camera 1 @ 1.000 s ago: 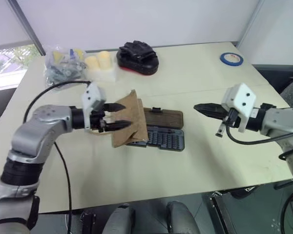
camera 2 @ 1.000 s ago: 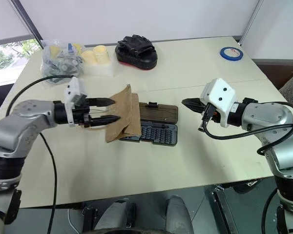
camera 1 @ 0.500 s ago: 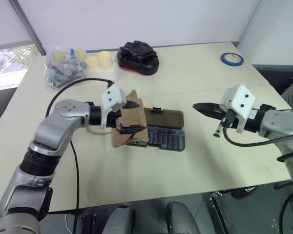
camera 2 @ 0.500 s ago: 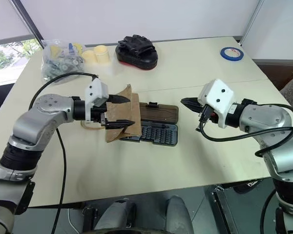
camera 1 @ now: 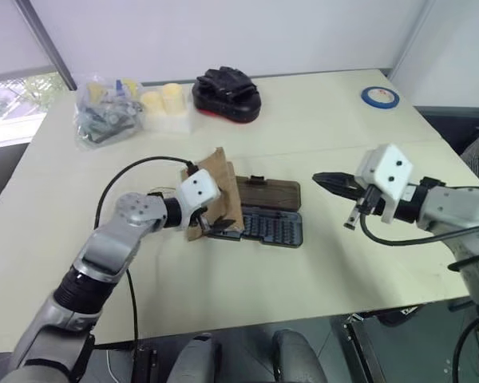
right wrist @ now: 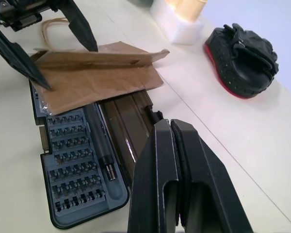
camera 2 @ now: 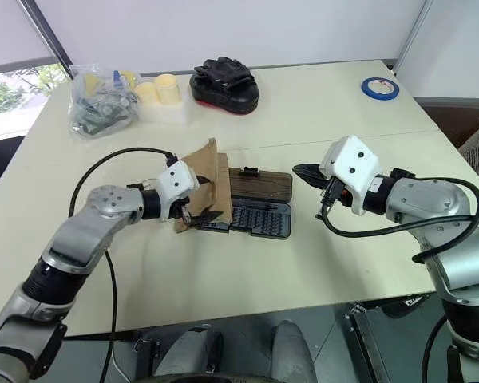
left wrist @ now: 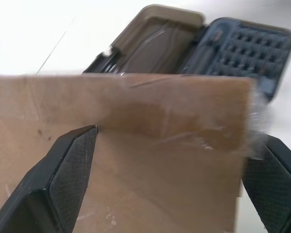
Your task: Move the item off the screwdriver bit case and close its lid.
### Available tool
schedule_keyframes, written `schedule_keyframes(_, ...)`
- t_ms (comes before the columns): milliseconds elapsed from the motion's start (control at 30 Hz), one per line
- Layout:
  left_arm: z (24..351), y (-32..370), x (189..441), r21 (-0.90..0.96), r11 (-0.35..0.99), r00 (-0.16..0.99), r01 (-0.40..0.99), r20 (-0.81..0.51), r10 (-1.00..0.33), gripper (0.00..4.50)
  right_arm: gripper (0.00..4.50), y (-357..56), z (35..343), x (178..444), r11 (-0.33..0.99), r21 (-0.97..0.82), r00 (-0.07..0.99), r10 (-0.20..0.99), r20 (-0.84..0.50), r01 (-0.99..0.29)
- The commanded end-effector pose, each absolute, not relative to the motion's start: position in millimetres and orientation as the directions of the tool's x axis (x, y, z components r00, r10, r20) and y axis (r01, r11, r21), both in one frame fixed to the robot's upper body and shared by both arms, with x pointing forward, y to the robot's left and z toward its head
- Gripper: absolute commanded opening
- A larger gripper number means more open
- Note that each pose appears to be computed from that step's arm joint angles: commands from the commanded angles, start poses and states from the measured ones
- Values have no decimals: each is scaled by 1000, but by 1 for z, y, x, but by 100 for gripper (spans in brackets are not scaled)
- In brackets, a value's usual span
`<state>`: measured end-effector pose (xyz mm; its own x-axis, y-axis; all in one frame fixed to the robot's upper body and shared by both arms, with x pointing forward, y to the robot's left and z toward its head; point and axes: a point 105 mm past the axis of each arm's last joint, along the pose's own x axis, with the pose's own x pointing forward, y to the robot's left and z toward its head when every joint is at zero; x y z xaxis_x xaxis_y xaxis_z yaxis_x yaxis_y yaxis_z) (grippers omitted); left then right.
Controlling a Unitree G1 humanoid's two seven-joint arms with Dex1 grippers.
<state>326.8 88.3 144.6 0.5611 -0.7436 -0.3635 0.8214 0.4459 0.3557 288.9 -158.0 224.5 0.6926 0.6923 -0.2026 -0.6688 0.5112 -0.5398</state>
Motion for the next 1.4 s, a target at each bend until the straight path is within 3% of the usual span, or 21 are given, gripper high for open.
schedule_keyframes(33, 147, 84, 329, 365, 494, 603, 789, -310, -735, 447, 0, -152, 232, 284, 494, -568, 686, 704, -183, -658)
schedule_keyframes(67, 145, 84, 332, 362, 512, 617, 779, -301, -727, 447, 0, -152, 232, 284, 494, -569, 686, 704, -182, -658)
schedule_keyframes(167, 140, 86, 337, 349, 549, 644, 760, -289, -708, 365, 0, -151, 233, 284, 494, -569, 686, 705, -181, -657)
schedule_keyframes(400, 128, 95, 341, 350, 600, 693, 720, -304, -654, 26, 0, -153, 233, 285, 498, -577, 694, 699, -176, -648)
schedule_keyframes(433, 126, 97, 341, 352, 605, 699, 714, -305, -647, 6, 0, -153, 233, 285, 499, -577, 694, 698, -175, -647)
schedule_keyframes(600, 127, 126, 351, 371, 734, 822, 569, -261, -506, 6, 0, -152, 233, 285, 500, -575, 693, 701, -171, -648)
schedule_keyframes(700, 129, 163, 357, 397, 825, 915, 403, -208, -347, 6, 0, -150, 231, 285, 495, -571, 685, 708, -172, -655)
schedule_keyframes(833, 134, 233, 351, 397, 916, 994, 57, -104, -17, 6, 0, -143, 229, 287, 476, -560, 658, 733, -174, -678)
schedule_keyframes(967, 121, 277, 330, 378, 915, 976, -142, -100, 193, 6, 0, -137, 227, 290, 459, -554, 636, 752, -173, -694)
schedule_keyframes(1100, 98, 328, 288, 386, 848, 891, -363, -121, 437, 6, 0, -128, 227, 298, 424, -549, 595, 785, -173, -720)
schedule_keyframes(1400, 86, 375, 248, 383, 747, 769, -544, -130, 626, 6, 0, -114, 226, 305, 370, -543, 531, 830, -173, -754)
